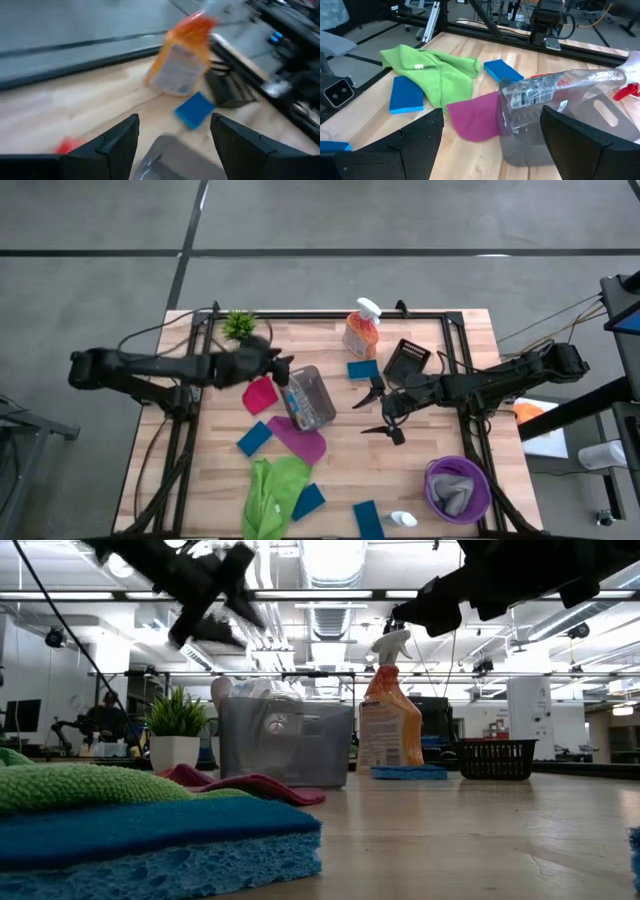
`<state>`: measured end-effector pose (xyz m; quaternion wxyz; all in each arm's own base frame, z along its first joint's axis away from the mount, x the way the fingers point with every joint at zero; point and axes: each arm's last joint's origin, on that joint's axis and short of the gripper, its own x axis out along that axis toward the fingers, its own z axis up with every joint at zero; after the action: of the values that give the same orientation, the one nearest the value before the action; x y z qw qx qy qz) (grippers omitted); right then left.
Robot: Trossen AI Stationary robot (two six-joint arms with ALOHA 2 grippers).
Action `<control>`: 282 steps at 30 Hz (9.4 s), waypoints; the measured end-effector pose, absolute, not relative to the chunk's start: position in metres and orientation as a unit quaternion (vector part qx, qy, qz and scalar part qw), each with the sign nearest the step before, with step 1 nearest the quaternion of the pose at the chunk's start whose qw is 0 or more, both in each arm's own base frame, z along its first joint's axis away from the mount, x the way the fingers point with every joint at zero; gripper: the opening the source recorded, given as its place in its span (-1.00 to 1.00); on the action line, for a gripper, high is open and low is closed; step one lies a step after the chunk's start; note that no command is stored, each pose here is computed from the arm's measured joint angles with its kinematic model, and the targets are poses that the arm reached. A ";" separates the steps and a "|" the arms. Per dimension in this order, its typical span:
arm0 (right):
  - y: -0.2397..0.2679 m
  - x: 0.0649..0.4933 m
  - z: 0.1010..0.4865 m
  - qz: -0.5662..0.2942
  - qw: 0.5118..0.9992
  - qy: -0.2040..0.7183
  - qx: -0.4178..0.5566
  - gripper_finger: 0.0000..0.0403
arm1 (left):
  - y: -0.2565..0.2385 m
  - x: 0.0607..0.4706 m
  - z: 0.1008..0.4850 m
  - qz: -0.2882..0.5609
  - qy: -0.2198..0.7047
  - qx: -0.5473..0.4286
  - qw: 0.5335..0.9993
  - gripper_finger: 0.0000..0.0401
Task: Pick & Place Kitchen Items
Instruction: Put the transparent spray bottle into the gray bin
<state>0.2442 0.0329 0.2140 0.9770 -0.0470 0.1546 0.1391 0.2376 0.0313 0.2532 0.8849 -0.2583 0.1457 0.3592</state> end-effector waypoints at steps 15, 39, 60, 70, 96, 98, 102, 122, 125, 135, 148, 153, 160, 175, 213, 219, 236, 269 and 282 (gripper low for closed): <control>0.032 0.243 0.212 0.126 0.976 0.168 -0.049 0.61 | 0.006 0.225 0.218 0.401 0.117 -0.306 0.855 0.25; 0.030 0.243 0.209 0.094 0.977 0.181 -0.055 0.61 | -0.012 0.217 0.183 0.504 0.073 -0.349 0.786 0.25; 0.030 0.243 0.209 0.083 0.978 0.184 -0.054 0.61 | 0.015 0.256 0.165 0.573 0.061 -0.291 0.764 0.25; 0.030 0.243 0.209 0.082 0.978 0.184 -0.049 0.61 | 0.026 0.256 0.165 0.583 0.063 -0.291 0.756 0.18; 0.030 0.241 0.205 0.073 0.975 0.207 -0.047 0.61 | 0.021 0.290 0.207 0.432 0.205 -0.239 0.845 0.54; 0.030 0.241 0.205 0.071 0.975 0.207 -0.047 0.61 | 0.021 0.289 0.207 0.434 0.215 -0.250 0.839 0.62; 0.029 0.241 0.204 0.061 0.974 0.212 -0.049 0.61 | 0.021 0.284 0.210 0.453 0.246 -0.260 0.817 0.67; 0.029 0.240 0.202 0.044 0.973 0.221 -0.048 0.61 | 0.040 0.283 0.214 0.497 0.251 -0.260 0.789 0.67; 0.028 0.240 0.202 0.040 0.973 0.221 -0.049 0.61 | 0.041 0.284 0.212 0.499 0.250 -0.263 0.787 0.67; 0.028 0.240 0.202 0.036 0.973 0.221 -0.048 0.61 | 0.057 0.305 0.187 0.509 0.254 -0.269 0.777 0.67; 0.028 0.240 0.202 0.030 0.973 0.225 -0.044 0.61 | 0.067 0.304 0.183 0.527 0.272 -0.253 0.764 0.10; 0.027 0.240 0.201 0.022 0.972 0.229 -0.046 0.61 | 0.067 0.302 0.187 0.520 0.287 -0.224 0.773 -0.37; 0.027 0.239 0.201 0.013 0.971 0.233 -0.050 0.61 | 0.065 0.298 0.204 0.512 0.274 -0.183 0.793 -0.36; 0.027 0.238 0.198 0.013 0.967 0.246 -0.066 0.61 | 0.042 0.299 0.275 0.376 0.174 -0.049 0.909 -0.36; 0.026 0.235 0.194 0.013 0.961 0.271 -0.050 0.61 | 0.059 0.267 0.232 -0.012 -0.089 0.072 0.993 -0.36; 0.027 0.235 0.194 0.015 0.961 0.271 -0.049 0.61 | 0.061 0.271 0.222 -0.046 -0.073 0.072 0.994 -0.36; 0.027 0.236 0.196 0.011 0.963 0.268 -0.034 0.61 | 0.065 0.276 0.206 -0.091 -0.045 0.069 0.992 -0.33; 0.028 0.243 0.208 0.016 0.972 0.234 -0.012 0.61 | 0.071 0.264 0.198 -0.072 -0.052 0.073 0.993 -0.39; 0.027 0.240 0.204 0.011 0.966 0.260 -0.013 0.61 | 0.059 0.247 0.224 -0.062 -0.041 0.005 0.997 -0.79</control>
<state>0.2404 0.0274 0.2043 0.9655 -0.0128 0.2598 0.0107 0.2473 0.0593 0.2238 0.9972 0.0050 -0.0406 -0.0618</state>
